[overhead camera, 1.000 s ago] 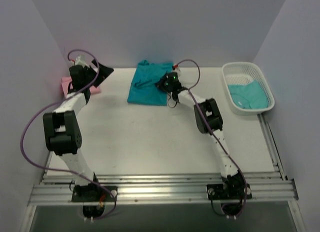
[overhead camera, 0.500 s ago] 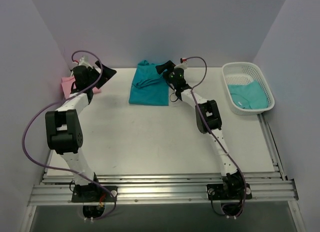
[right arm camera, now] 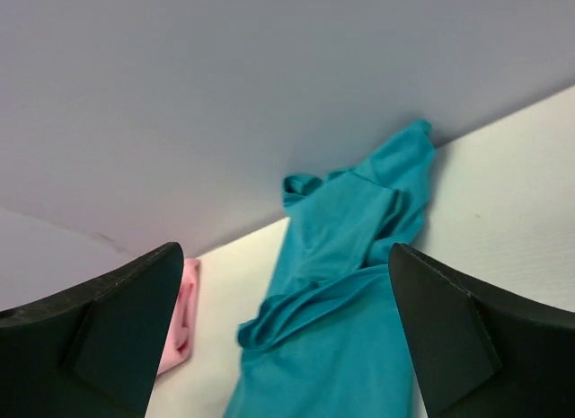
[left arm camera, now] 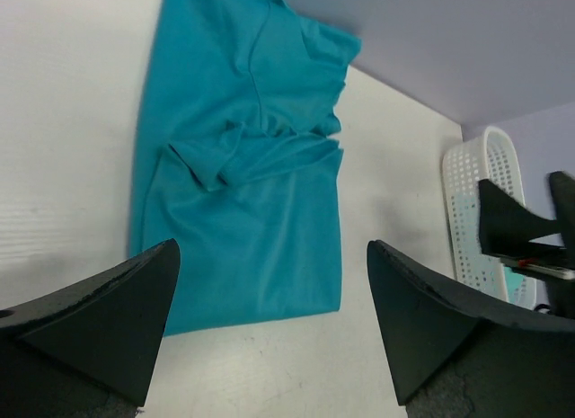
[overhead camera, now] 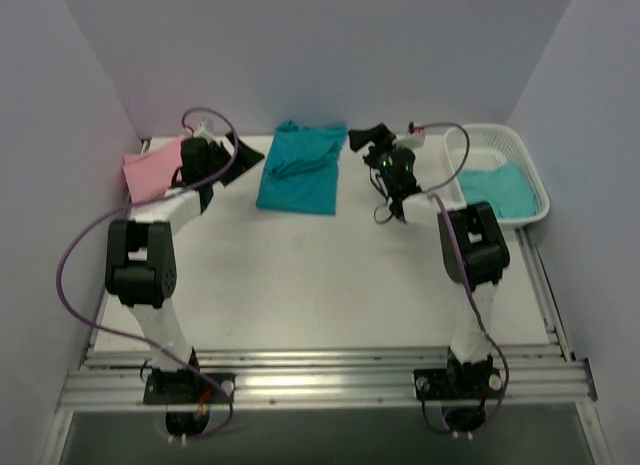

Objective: Fold and stack the t-shirts
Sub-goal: Fold the folded rectangular tshirt in 1/3 of the way

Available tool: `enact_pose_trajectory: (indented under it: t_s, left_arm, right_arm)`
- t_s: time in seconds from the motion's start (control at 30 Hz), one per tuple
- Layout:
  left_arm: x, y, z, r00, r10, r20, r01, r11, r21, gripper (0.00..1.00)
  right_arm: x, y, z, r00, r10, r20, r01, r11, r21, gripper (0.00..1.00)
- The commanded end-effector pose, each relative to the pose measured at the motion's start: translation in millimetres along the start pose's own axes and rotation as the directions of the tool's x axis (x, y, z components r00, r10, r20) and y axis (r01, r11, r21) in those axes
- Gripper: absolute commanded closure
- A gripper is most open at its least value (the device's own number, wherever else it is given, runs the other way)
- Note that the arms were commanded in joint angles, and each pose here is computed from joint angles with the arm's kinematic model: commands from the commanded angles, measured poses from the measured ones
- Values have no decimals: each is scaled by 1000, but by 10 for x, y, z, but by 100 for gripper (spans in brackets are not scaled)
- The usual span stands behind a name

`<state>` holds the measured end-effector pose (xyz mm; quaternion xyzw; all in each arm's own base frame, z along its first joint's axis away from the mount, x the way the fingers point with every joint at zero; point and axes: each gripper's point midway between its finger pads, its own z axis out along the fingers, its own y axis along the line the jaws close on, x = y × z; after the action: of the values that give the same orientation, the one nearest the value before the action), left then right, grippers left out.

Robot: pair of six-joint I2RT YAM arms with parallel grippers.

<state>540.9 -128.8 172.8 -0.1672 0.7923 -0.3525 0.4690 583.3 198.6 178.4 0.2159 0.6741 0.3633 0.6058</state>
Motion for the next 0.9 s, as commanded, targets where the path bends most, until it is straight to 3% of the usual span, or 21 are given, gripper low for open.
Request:
enact_pose_trajectory:
  t_s: [0.0,0.07,0.1,0.17,0.2,0.27,0.33,0.4,0.53,0.87]
  left_arm:
    - [37,-239,48,997,71,9,-71,997,40,6]
    - [241,-173,209,996,82,-42,-81,996,25,4]
    - [296,-152,262,995,85,-57,-83,996,22,2]
    - [405,-88,420,993,81,-85,-80,997,18,0]
    - [459,-82,465,992,79,-99,-77,997,20,8]
    - [538,-21,597,990,78,-117,-76,997,19,16]
    - [626,52,719,988,70,-136,-69,997,16,33]
    - [669,93,802,987,65,-147,-63,998,16,47]
    - [828,122,1001,981,59,-185,-53,998,39,64]
    - [790,116,1208,984,65,-166,-57,997,55,61]
  right_arm:
    - [-382,500,-379,992,0,126,11,995,-94,8]
    - [-304,475,-508,994,3,106,5,997,-82,12]
    - [-245,399,-613,996,9,87,-4,998,-64,29]
    - [-191,336,-708,997,18,69,-14,999,-50,44]
    - [-185,336,-759,998,25,65,-22,999,-49,60]
    - [-88,216,-843,999,21,40,-20,1000,-21,70]
    - [-41,133,-920,999,26,27,-26,1000,6,83]
    - [-52,123,-965,999,30,32,-31,999,10,87]
    - [-29,76,-1010,999,28,27,-28,999,18,90]
    - [148,-120,-1004,1000,24,-2,-24,998,51,92]
